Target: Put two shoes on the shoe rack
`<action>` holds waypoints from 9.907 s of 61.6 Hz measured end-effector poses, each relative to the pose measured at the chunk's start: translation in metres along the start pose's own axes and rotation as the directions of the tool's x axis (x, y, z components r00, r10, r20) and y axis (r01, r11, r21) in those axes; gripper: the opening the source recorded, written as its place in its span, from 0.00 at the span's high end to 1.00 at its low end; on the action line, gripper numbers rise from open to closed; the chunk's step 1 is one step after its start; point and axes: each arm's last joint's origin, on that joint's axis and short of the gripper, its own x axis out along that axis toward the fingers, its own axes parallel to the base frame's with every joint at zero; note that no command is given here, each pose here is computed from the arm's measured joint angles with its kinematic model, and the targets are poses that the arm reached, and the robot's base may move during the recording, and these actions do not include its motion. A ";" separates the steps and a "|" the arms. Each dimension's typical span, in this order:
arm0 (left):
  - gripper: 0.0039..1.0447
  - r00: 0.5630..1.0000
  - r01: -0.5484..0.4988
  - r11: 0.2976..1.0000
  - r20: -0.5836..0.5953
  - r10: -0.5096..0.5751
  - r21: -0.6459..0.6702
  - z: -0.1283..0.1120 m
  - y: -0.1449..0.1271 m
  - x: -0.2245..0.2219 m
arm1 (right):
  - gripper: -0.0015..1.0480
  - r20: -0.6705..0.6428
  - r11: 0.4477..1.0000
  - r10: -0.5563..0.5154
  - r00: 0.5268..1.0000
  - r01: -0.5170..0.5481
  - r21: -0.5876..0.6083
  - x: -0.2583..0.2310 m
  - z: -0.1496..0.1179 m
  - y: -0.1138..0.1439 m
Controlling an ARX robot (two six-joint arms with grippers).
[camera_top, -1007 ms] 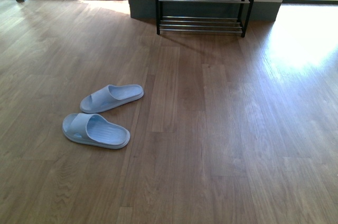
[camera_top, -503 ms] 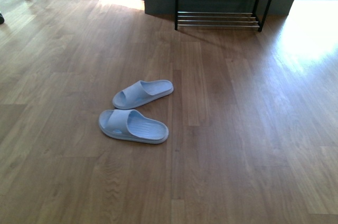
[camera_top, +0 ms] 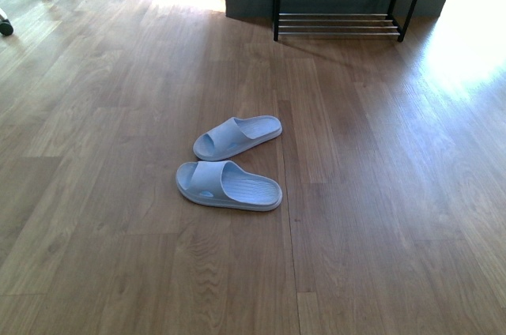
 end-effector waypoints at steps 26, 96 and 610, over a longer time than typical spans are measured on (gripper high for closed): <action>0.09 1.000 0.000 1.000 0.000 0.000 0.000 0.000 0.000 0.000 | 0.09 0.000 1.000 -0.001 1.000 0.001 0.000 0.000 0.000 0.000; 0.09 1.000 -0.002 1.000 0.000 0.002 0.000 0.000 0.000 0.000 | 0.09 0.000 1.000 0.001 1.000 -0.001 0.000 0.000 0.000 0.000; 0.98 0.775 -0.430 0.815 -0.306 0.554 0.388 -0.014 0.049 0.072 | 0.09 -0.802 0.355 0.535 0.266 -0.932 -0.073 0.122 -0.143 0.182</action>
